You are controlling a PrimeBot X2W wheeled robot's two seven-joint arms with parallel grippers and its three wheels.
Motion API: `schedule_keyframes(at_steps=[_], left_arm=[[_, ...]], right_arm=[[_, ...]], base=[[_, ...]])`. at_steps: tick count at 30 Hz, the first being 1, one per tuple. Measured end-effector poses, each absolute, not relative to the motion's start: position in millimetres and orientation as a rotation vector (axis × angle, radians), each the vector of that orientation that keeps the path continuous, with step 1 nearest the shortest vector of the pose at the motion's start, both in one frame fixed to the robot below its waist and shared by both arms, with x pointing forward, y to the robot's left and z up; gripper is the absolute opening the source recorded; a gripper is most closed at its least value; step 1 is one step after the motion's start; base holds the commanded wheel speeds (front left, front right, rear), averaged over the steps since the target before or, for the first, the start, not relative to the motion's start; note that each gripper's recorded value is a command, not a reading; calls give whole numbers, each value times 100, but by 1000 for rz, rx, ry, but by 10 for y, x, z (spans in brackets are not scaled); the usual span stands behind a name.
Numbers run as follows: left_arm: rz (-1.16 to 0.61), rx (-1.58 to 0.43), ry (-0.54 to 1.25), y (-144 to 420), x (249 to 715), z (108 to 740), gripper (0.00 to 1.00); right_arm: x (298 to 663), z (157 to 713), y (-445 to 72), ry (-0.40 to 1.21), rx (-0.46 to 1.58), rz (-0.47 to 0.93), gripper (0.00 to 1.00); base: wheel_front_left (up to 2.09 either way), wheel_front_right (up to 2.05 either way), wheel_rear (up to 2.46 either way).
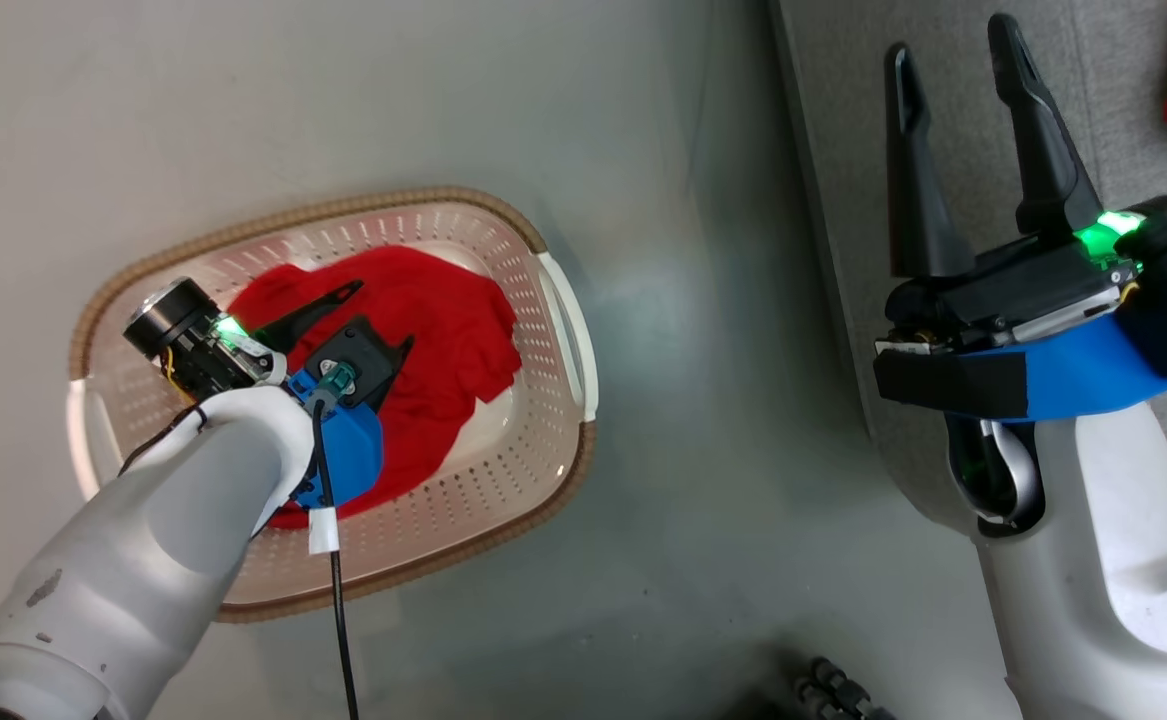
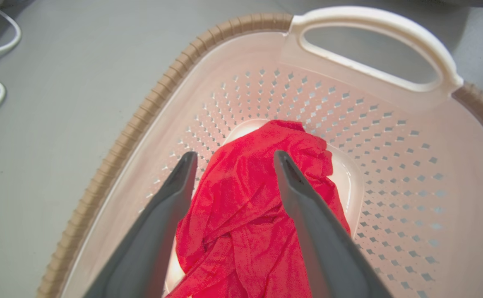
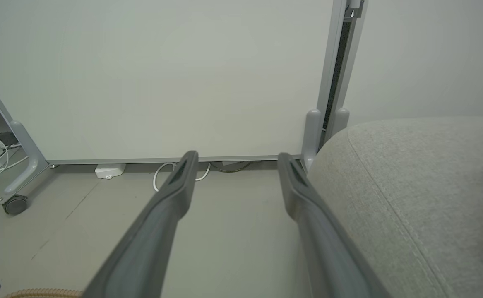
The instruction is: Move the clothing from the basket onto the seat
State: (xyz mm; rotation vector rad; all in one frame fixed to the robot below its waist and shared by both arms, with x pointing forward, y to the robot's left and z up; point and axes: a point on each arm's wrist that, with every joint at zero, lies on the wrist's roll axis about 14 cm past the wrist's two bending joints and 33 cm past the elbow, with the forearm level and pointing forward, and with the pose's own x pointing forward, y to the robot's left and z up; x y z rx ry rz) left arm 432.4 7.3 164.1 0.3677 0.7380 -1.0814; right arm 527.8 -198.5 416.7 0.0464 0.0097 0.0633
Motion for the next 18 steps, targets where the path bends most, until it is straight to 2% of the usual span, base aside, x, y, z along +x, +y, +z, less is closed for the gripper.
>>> schedule_keyframes(at_steps=[13,18], left_arm=[[-1157,585,1100,495,3866,616,100],[-1185,653,1172,613,3753,353,100]], right_arm=[[5368,3735,-2023,64,25,70,100],[5367,3613,-2036,78,18,72,100]], base=[[0,0,0],[0,0,0]])
